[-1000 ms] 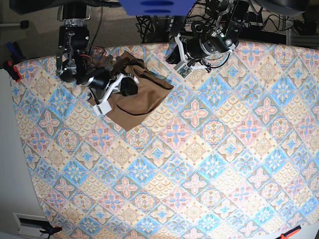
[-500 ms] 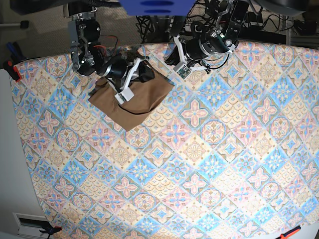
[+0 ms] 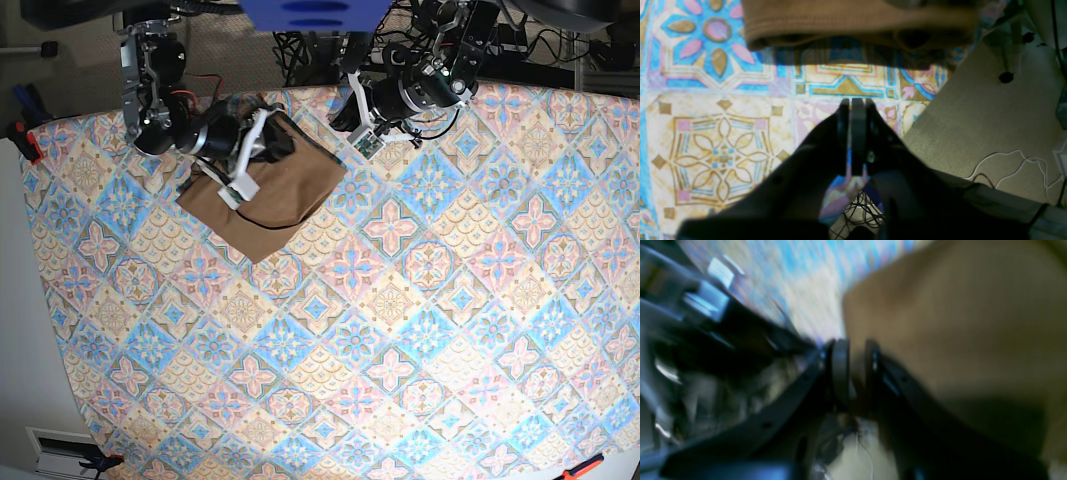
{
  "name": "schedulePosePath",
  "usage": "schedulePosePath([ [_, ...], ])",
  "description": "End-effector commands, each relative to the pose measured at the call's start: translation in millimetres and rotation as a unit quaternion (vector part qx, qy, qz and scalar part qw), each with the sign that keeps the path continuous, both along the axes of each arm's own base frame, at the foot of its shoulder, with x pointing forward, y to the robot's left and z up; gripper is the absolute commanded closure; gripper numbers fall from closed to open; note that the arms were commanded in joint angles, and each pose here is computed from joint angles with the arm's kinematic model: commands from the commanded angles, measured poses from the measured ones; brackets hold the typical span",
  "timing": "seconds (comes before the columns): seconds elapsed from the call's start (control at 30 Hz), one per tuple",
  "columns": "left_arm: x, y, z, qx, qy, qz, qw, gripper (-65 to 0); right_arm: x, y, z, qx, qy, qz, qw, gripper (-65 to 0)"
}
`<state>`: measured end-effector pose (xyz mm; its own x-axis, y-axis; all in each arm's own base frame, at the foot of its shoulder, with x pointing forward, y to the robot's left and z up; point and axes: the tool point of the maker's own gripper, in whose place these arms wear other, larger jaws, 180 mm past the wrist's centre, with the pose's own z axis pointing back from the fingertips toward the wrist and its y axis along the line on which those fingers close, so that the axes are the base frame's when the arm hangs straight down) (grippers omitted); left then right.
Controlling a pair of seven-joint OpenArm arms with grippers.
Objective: Layout the t-shirt on the table in an organized manner, then fold the t-shirt properly
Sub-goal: 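Grasp the bundle's edge with the left gripper and fold it toward the right gripper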
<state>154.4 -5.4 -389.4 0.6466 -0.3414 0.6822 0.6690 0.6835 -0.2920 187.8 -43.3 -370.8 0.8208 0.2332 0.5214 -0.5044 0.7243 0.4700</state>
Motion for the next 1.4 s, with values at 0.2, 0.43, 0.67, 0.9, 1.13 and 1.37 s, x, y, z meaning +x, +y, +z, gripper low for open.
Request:
schedulePosePath([
  [0.2,5.2,-5.1,16.1,-0.019,-0.022,0.000,1.000,-1.5,62.6,-7.6,46.4,0.023,-0.095,-0.018,0.9951,-8.3],
  [0.43,23.1,-25.7,48.8,-0.044,-0.074,-0.024,0.996,-1.5,98.6,-9.9,69.3,0.021,-0.141,-0.020,0.9896,-8.3],
  [0.67,45.0,-60.2,77.7,-0.063,-0.134,-0.083,0.986,0.0,104.6,-20.4,43.2,0.027,-0.108,-0.047,0.9926,-8.3],
  [0.9,79.2,-77.5,61.7,-0.065,-0.119,-0.070,0.988,0.0,105.7,-30.2,20.8,0.034,-0.096,-0.053,0.9934,-8.3],
  [1.13,90.8,-92.3,29.1,-0.060,-0.072,-0.066,0.993,0.0,101.9,-38.2,-12.8,0.044,-0.073,-0.064,0.9943,-8.3],
  [1.37,87.5,-104.5,-15.1,-0.034,-0.012,-0.085,0.996,0.0,96.3,-52.6,-43.1,0.002,-0.064,-0.059,0.9962,-8.3],
])
